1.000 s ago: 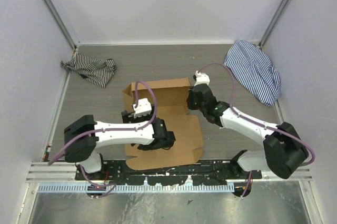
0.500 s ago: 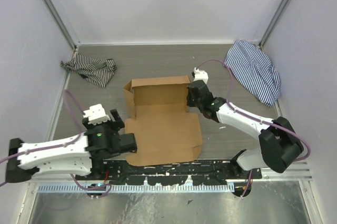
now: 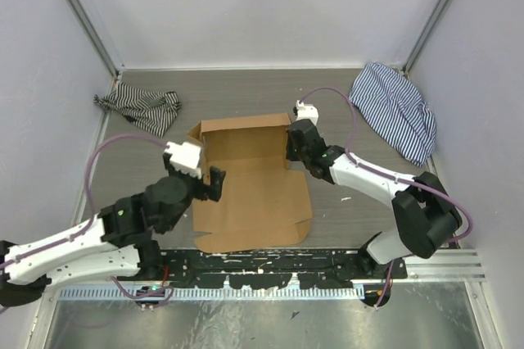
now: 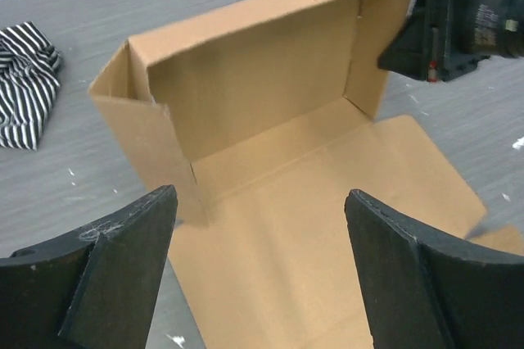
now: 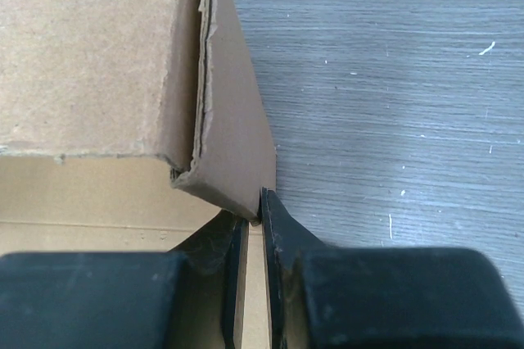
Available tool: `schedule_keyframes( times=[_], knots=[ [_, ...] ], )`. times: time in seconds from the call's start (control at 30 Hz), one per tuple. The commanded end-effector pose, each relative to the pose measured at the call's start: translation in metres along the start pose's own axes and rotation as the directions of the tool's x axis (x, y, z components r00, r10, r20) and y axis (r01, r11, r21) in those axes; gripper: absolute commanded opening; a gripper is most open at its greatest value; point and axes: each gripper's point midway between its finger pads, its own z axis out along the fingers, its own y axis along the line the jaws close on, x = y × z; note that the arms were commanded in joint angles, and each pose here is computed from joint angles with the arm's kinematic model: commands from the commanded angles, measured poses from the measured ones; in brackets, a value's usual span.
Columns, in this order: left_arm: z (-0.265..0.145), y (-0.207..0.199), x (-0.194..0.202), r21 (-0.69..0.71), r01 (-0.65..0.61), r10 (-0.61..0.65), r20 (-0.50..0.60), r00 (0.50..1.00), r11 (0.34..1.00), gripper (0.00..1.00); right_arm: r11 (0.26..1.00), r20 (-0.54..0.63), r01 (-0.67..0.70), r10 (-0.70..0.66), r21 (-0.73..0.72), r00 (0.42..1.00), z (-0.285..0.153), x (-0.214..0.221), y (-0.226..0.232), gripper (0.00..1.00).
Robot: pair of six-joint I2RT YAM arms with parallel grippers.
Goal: Fold the paper box
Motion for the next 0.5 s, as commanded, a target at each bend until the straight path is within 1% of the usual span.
schedule_keyframes(
  times=[0.0,0.03,0.07,0.1,0.17,0.27,0.37,0.47],
  knots=[
    [0.043,-0.023,-0.001,0.132,0.002,0.012,-0.105,0.994,0.991,0.89,1.000,0.014,0.004,-0.004,-0.004,1.000,0.005,-0.014,0.001,0.16],
    [0.055,-0.021,0.000,0.147,0.077,-0.059,-0.125,0.990,0.986,0.88,1.000,0.020,0.007,-0.007,0.004,1.000,0.007,-0.019,-0.001,0.17],
    [0.066,-0.015,-0.002,0.143,0.143,-0.127,-0.120,0.985,0.979,0.88,1.000,0.023,0.007,-0.007,0.014,1.000,0.009,-0.022,-0.004,0.17],
    [0.076,-0.004,-0.005,0.118,0.189,-0.178,-0.104,0.979,0.975,0.88,1.000,0.029,0.001,-0.001,0.023,1.000,0.011,-0.027,-0.008,0.16],
    [0.090,0.010,-0.015,0.096,0.238,-0.231,-0.075,0.970,0.967,0.88,0.999,0.035,-0.020,0.018,0.038,0.999,0.018,-0.037,-0.018,0.16],
    [0.108,0.021,-0.028,0.060,0.223,-0.218,-0.081,0.973,0.973,0.88,0.997,0.051,-0.051,0.048,0.062,0.998,0.028,-0.053,-0.039,0.13],
    [0.117,0.023,-0.054,0.063,0.207,-0.206,-0.022,0.978,0.976,0.89,0.994,0.078,-0.070,0.064,0.086,0.995,0.038,-0.070,-0.061,0.11],
    [0.132,0.031,-0.062,0.060,0.212,-0.212,-0.011,0.977,0.975,0.90,0.995,0.077,-0.062,0.055,0.084,0.995,0.047,-0.080,-0.079,0.08]
  ],
)
